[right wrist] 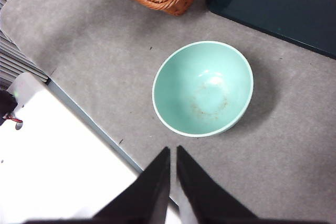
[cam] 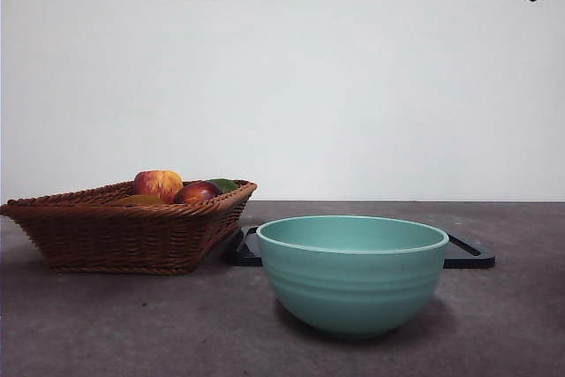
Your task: Pick up the wifruite, put it on the bowl, pick up the plate, put it on desk
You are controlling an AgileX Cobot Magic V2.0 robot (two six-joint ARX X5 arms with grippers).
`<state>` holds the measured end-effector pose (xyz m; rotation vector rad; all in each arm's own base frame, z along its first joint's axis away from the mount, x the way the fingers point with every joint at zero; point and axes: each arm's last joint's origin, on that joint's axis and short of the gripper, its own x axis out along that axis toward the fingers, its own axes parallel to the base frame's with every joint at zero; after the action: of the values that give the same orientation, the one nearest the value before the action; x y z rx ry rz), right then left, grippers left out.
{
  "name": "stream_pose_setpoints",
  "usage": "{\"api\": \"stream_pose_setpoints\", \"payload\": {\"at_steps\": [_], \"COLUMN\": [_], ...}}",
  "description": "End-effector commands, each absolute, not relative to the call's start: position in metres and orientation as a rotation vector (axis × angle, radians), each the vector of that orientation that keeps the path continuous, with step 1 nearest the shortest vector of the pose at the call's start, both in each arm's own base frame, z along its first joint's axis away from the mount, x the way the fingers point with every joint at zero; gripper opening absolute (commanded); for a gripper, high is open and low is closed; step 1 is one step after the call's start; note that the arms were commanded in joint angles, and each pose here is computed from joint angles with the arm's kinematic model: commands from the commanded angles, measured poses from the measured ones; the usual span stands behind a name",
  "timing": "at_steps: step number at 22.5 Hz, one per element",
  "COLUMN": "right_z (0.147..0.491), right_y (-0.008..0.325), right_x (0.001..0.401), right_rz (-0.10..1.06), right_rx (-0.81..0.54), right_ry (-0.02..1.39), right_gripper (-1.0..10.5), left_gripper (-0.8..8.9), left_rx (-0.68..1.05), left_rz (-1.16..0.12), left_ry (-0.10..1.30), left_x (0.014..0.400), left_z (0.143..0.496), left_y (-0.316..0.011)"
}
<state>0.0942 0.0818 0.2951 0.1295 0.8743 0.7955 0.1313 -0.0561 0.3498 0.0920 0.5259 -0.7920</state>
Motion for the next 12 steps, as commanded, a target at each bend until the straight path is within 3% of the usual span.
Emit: {"api": "stream_pose_setpoints", "payload": {"at_steps": [1,5,8,12], "right_z": [0.301,0.301,0.301,0.301], "right_y": [0.083,0.083,0.083,0.083], "right_x": [0.094,0.094,0.094,0.094], "right_rz": [0.813,0.814,0.813,0.813], "right_rx": [0.122,0.123,0.123,0.123], "right_ry": [0.850,0.849,0.849,0.849], "right_gripper": [0.1,0.1,0.1,0.1], "left_gripper": [0.08,0.08,0.07,0.08], "left_rx": [0.141,0.171,0.172,0.171], "left_rz": [-0.638,-0.303,-0.083,0.016], "left_ry": [0.263,-0.020,-0.059,-0.028], "left_x": [0.125,0.104,0.096,0.091], "left_z": [0.369,0.365,0.334,0.296], "left_y": [-0.041,-0.016,-0.005,0.000]}}
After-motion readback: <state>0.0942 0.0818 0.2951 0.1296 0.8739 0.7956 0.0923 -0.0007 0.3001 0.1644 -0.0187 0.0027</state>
